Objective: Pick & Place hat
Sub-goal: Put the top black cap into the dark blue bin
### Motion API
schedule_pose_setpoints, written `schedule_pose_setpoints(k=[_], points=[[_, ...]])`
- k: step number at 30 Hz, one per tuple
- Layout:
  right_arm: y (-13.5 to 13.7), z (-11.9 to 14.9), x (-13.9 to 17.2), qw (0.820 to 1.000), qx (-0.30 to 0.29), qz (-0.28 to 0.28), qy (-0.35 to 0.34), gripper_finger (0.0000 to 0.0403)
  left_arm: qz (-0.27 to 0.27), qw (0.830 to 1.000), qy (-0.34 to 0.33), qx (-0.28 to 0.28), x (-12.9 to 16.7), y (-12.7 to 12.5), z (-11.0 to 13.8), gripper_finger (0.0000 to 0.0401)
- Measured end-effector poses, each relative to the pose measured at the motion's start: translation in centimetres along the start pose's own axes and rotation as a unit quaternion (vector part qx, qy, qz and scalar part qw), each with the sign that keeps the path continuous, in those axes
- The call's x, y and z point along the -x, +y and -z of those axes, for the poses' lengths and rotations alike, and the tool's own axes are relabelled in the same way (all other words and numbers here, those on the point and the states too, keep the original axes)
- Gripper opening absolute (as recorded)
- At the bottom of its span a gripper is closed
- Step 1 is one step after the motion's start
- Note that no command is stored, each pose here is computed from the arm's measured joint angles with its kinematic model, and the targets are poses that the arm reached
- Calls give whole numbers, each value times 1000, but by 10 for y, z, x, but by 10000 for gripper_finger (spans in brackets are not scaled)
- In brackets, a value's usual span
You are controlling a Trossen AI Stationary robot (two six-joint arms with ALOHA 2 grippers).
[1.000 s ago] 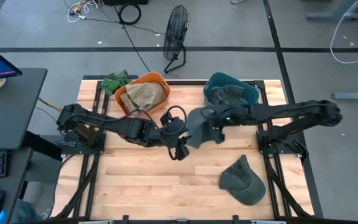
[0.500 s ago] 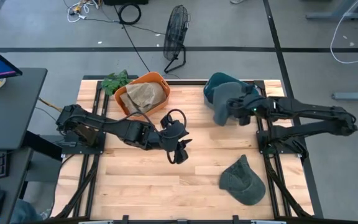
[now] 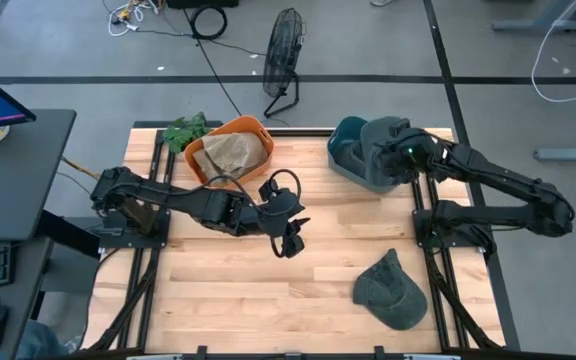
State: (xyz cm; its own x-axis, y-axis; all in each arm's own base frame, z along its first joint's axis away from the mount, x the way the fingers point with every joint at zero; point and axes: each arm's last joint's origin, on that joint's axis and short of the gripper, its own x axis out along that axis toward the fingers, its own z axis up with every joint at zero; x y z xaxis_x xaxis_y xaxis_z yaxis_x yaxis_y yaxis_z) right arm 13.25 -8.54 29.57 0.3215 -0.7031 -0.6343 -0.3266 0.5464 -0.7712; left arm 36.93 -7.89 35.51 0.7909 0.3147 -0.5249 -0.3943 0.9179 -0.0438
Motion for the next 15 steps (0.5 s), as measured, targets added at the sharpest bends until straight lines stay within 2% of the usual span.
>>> schedule_pose_setpoints(k=[10,12,15], points=[[-3,5,-29,995,-15,-90,-49,1,-5,1000,-1,3,-2,3,-2,139],[-2,3,-36,992,-3,-112,-63,1,-5,1000,-1,3,-2,3,-2,139],[-1,0,-49,990,13,-130,-45,1,-5,1000,-1,3,-2,3,-2,139]])
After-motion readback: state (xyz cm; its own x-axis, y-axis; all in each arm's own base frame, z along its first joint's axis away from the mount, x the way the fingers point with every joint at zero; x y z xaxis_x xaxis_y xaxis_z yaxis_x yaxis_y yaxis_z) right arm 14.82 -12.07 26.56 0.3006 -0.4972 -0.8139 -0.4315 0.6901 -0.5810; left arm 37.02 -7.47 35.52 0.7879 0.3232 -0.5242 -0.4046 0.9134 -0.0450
